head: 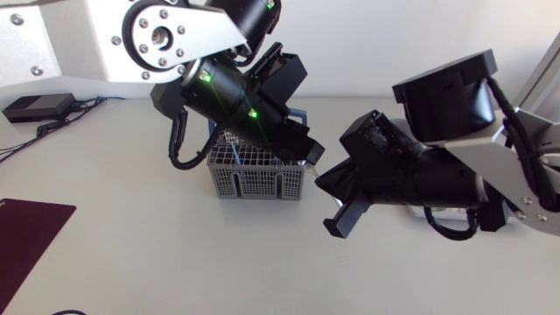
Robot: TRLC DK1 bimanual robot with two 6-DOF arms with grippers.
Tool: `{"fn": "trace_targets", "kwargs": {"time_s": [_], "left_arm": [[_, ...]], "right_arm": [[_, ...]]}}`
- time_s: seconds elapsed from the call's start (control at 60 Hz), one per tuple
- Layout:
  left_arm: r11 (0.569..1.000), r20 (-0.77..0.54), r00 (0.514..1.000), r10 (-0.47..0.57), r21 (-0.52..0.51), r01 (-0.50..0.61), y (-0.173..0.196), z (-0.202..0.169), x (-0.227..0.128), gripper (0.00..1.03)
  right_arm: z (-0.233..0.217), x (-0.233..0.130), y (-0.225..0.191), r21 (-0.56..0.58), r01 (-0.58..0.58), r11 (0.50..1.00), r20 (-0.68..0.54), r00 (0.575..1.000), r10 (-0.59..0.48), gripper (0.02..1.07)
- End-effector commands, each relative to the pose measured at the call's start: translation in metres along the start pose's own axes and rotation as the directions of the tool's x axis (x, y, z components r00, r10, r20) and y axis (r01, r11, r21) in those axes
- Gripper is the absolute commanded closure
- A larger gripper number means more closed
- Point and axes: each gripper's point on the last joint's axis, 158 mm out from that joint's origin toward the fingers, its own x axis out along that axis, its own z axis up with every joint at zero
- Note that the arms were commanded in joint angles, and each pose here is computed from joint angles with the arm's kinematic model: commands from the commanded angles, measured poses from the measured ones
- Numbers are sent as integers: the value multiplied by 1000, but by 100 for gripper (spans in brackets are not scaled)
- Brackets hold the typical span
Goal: Transfer all utensils from the basket to the drawer tray.
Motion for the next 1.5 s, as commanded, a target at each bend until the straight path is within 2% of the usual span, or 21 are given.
{"fn": "trace_targets", "kwargs": {"time_s": [0.0,0.067,0.117,0.217,0.283,0.4,0.533,0.817,1.117,1.3,1.483], "left_arm": [[1000,21,1000,-4,-26,5,3,12,-3,72],[999,34,999,3,-36,-2,7,16,-7,59],[999,51,999,12,-41,-10,12,20,-13,45],[999,79,997,23,-45,-20,16,26,-22,43],[999,108,994,35,-45,-30,20,32,-31,34],[996,189,979,77,-63,-66,40,49,-50,34],[991,202,972,124,-76,-110,65,48,-56,34],[985,144,974,174,-27,-172,90,22,-21,34],[963,121,965,232,111,-246,98,-2,5,34],[945,136,954,267,155,-287,108,-10,12,34],[934,145,945,292,170,-314,117,-16,3,34]], "right_arm": [[-11,7,10,-19,-36,999,-35,999,35,96],[-13,7,11,-24,-43,999,-40,998,42,97],[-16,7,14,-28,-57,998,-49,997,55,97],[-21,6,16,-32,-68,997,-64,996,66,97],[-26,4,15,-40,-77,996,-75,994,73,97],[-35,-6,5,-41,-108,993,-88,991,104,97],[-51,-20,-18,-76,-101,992,-104,990,93,96],[-113,-40,-77,-152,-88,985,-195,979,57,95],[-186,-60,-140,-232,-82,969,-311,950,6,95],[-228,-72,-188,-285,-72,956,-363,931,-38,95],[-272,-84,-253,-302,-18,953,-425,898,-118,96]]}}
